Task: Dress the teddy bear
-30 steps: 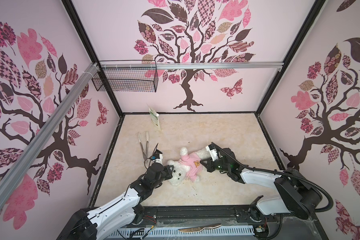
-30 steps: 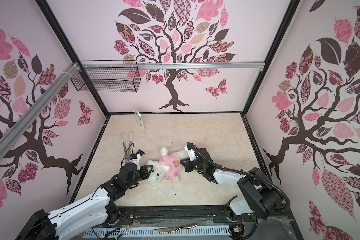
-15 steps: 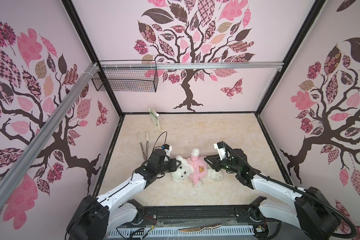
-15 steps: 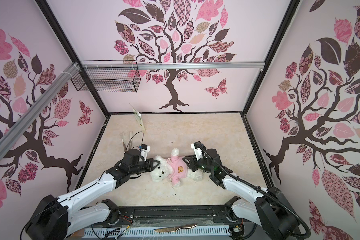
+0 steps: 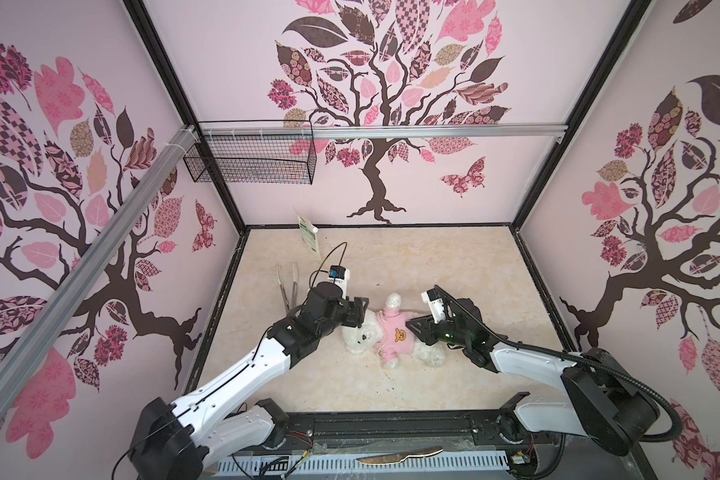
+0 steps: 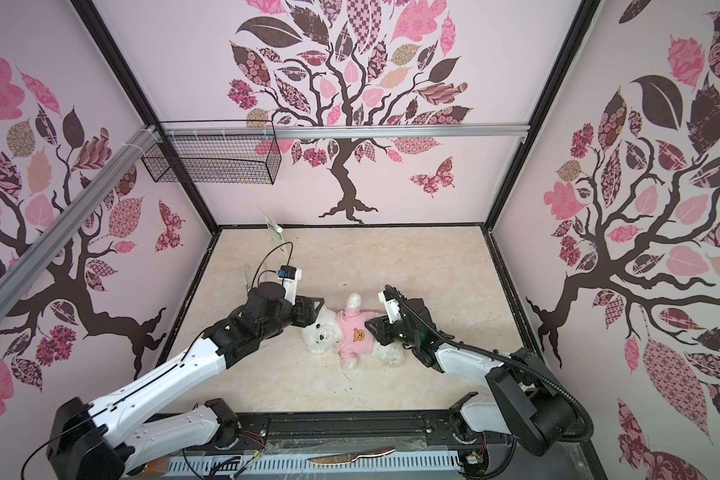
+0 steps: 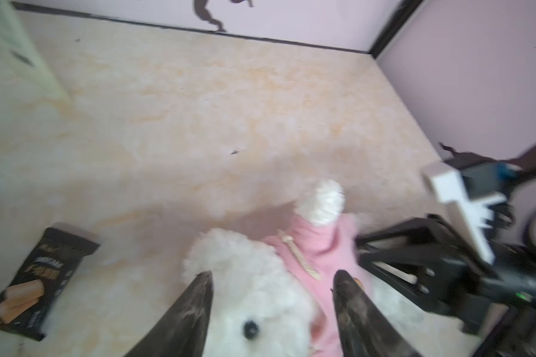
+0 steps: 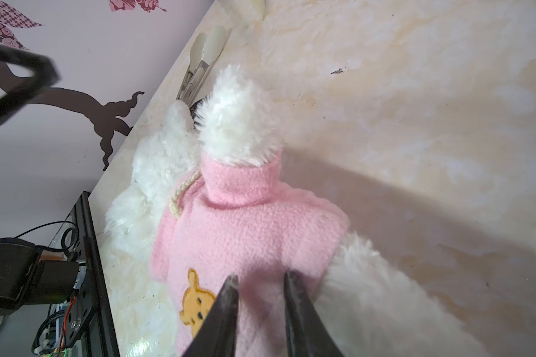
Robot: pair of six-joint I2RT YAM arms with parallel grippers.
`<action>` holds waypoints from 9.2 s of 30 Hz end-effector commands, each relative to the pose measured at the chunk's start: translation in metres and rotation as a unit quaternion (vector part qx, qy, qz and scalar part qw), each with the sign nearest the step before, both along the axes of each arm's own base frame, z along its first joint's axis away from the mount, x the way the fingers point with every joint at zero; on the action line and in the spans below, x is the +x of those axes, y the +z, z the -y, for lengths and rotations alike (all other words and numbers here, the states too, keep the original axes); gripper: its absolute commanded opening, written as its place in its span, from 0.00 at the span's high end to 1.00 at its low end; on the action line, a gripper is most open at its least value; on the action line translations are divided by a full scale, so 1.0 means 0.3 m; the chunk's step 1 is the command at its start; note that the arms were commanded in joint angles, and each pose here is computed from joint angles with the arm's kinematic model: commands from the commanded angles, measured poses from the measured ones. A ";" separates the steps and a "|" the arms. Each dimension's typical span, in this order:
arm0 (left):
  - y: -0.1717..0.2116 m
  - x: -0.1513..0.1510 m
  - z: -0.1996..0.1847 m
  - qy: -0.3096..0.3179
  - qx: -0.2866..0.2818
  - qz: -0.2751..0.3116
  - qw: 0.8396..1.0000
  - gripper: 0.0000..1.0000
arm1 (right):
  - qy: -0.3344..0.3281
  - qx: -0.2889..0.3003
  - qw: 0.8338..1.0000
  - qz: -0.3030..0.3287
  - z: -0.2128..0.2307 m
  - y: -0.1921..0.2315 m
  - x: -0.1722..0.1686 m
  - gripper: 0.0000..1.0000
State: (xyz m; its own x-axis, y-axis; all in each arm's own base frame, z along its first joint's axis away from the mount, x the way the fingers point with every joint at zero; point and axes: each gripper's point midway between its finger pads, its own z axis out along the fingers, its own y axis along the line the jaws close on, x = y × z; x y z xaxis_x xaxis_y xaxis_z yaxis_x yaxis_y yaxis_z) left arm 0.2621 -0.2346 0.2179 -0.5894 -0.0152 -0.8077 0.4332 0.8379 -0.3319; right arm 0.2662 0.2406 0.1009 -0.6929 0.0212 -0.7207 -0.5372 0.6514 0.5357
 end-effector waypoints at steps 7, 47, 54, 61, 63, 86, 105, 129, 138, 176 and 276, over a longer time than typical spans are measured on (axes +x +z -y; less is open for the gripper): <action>-0.210 -0.184 0.209 -0.117 0.033 -0.067 0.990 0.69 | -0.001 -0.006 1.000 -0.017 -0.001 -0.051 -0.006 0.71; -0.249 -0.044 0.272 -0.117 -0.020 -0.106 0.987 1.00 | -0.047 -0.088 0.994 -0.038 0.145 -0.138 -0.159 0.36; -0.171 -0.035 0.276 -0.112 -0.071 -0.107 0.985 1.00 | -0.053 -0.090 0.991 -0.080 0.123 -0.207 -0.143 0.50; -0.133 0.077 0.205 -0.020 -0.125 -0.111 0.986 1.00 | -0.059 -0.080 0.989 -0.112 0.115 -0.268 -0.182 0.76; -0.146 0.117 0.176 0.012 -0.125 -0.111 0.986 1.00 | -0.056 -0.079 0.988 -0.118 0.106 -0.280 -0.195 0.79; -0.232 0.154 0.120 -0.021 0.096 -0.054 0.994 0.52 | 0.093 0.022 0.995 -0.040 -0.065 0.018 -0.254 0.61; -0.215 0.126 0.255 -0.078 -0.028 -0.098 0.992 0.85 | 0.008 -0.001 1.000 0.029 -0.130 0.058 0.024 0.70; -0.140 0.160 0.193 -0.036 -0.022 -0.056 0.998 0.46 | -0.020 -0.013 0.997 0.067 0.028 0.146 -0.045 0.67; -0.247 0.013 0.009 0.028 -0.031 -0.092 0.995 0.44 | -0.051 -0.038 0.997 0.040 0.020 0.080 0.115 0.55; -0.322 0.112 0.079 0.036 -0.035 -0.112 0.992 0.42 | -0.041 0.033 0.998 -0.017 -0.088 0.038 0.029 0.44; -0.359 0.425 -0.824 0.305 0.154 0.196 0.919 0.05 | -0.422 -0.224 0.833 0.278 0.753 0.101 0.351 0.00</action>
